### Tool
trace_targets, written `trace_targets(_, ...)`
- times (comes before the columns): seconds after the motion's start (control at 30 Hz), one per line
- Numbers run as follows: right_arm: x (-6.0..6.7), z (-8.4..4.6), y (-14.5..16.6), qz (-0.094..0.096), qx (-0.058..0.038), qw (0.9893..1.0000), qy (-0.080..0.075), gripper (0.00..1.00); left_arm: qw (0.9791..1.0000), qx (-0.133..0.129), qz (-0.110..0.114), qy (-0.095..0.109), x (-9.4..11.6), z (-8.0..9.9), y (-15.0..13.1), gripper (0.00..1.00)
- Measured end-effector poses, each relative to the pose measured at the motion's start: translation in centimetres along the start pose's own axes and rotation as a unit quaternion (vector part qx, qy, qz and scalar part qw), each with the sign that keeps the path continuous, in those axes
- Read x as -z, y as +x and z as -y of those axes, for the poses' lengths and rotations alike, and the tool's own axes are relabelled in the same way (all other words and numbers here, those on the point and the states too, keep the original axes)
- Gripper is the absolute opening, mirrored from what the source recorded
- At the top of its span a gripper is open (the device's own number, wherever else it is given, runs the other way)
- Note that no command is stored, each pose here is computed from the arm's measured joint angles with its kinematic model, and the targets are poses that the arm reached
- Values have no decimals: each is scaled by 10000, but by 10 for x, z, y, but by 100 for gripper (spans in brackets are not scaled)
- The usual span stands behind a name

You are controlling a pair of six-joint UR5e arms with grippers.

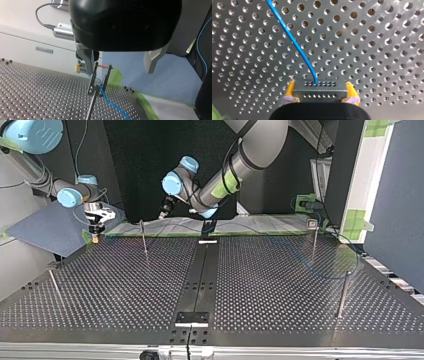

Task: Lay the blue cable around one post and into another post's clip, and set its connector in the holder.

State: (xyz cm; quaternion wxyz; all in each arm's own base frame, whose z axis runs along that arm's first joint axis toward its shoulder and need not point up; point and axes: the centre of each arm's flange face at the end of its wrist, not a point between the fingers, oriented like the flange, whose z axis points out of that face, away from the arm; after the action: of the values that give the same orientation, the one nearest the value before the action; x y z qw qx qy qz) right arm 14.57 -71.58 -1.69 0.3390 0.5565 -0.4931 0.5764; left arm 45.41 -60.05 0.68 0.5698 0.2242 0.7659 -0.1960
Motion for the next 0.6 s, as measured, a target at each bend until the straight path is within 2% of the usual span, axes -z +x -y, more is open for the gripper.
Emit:
trace_targets(0.23, 0, 0, -1, 7, -7, 10000, 7, 0, 9997, 9, 16, -240, 1, -2, 0, 100)
trace_targets(0.6, 0, 1, -1, 9, -10, 10000, 13, 0, 9996, 51, 20, -286, 1, -3, 0, 100)
